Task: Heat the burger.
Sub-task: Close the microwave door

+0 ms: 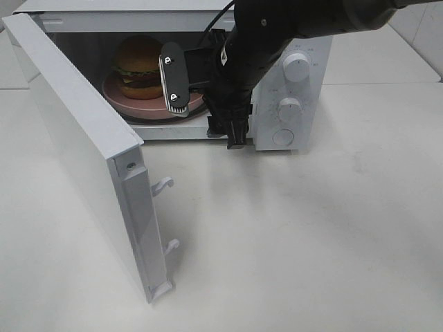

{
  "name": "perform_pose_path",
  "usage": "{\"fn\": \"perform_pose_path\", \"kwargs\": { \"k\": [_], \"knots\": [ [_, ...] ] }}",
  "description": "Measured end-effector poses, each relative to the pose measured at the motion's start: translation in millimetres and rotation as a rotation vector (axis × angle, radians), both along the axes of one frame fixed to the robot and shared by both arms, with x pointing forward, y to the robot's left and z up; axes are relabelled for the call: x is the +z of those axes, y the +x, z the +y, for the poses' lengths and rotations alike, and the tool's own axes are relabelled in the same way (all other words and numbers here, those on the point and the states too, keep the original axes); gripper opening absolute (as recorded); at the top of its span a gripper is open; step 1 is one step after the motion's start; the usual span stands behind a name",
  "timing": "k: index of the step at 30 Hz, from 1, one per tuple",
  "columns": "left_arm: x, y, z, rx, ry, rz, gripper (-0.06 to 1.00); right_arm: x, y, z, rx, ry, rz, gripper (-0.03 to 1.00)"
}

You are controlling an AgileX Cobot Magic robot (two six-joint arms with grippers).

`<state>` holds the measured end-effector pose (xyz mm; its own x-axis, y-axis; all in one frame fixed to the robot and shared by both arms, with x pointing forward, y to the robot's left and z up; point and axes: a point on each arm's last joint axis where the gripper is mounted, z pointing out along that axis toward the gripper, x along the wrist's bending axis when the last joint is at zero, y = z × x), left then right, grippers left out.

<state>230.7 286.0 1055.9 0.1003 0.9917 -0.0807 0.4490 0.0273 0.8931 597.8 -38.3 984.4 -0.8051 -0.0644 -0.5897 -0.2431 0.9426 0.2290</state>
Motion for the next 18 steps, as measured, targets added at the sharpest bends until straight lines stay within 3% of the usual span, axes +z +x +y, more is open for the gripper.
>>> {"fn": "perform_pose_path", "kwargs": {
  "k": [10,18],
  "knots": [
    [0.0,0.0,0.0,0.000,0.000,0.000,0.97,12.9,-21.1,-18.8,-0.033,0.014,0.018,0.72],
    [0.0,0.0,0.0,0.000,0.000,0.000,0.97,29.4,-39.6,-35.2,-0.184,0.109,0.079,0.72]
  ]
}}
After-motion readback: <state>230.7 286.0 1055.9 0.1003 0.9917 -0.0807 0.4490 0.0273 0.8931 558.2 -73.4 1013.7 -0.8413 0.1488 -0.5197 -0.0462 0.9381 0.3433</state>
